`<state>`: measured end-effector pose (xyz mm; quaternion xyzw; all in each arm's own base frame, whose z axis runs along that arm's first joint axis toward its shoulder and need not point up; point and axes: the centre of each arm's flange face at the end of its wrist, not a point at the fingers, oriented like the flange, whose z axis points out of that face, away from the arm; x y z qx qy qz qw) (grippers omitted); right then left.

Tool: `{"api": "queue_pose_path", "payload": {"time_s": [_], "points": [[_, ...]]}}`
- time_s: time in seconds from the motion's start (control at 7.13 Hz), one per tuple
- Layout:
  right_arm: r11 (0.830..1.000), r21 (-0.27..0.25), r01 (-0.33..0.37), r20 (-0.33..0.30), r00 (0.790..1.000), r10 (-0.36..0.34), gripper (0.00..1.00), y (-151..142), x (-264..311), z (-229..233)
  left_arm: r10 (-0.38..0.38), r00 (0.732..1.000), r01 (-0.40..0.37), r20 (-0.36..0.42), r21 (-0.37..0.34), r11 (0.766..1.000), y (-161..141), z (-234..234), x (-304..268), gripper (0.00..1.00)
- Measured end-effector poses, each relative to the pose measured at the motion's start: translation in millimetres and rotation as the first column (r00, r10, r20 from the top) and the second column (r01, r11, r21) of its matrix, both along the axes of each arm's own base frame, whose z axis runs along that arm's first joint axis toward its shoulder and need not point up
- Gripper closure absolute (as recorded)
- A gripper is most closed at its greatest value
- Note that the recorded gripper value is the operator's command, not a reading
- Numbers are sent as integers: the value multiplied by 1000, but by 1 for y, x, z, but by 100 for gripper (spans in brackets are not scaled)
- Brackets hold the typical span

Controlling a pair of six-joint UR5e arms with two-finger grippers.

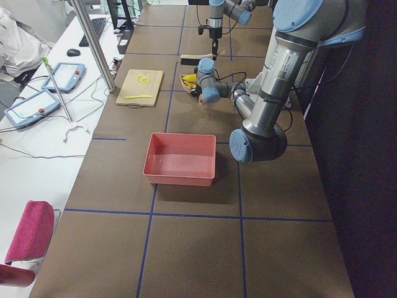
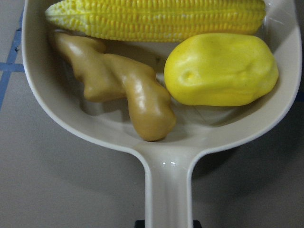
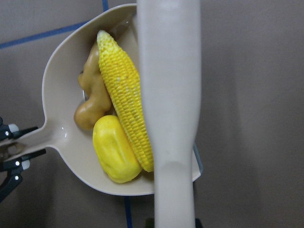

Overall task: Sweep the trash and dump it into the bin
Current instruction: 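Lift the dustpan over the pink bin with the left gripper while the right withdraws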

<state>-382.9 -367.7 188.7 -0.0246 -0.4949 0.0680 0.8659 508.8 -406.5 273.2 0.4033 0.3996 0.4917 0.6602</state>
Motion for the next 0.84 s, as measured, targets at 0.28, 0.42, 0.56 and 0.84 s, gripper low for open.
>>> {"api": "queue_pose_path", "payload": {"time_s": [0.28,0.42,0.56,0.84], "points": [[995,-58,-76,-17,997,75,100,-33,72,11,-66,996,62,-64,-62,996,-15,-11,-21,97],[993,-61,-102,-44,994,99,100,-43,97,29,-96,992,89,-81,-89,992,-34,-14,-46,97],[993,-50,-108,-77,992,104,100,-49,116,52,-106,990,94,-89,-125,988,-64,-9,-86,97],[997,-14,-81,-145,986,78,100,-52,142,98,-118,987,92,-106,-222,971,-128,18,-207,97]]}}
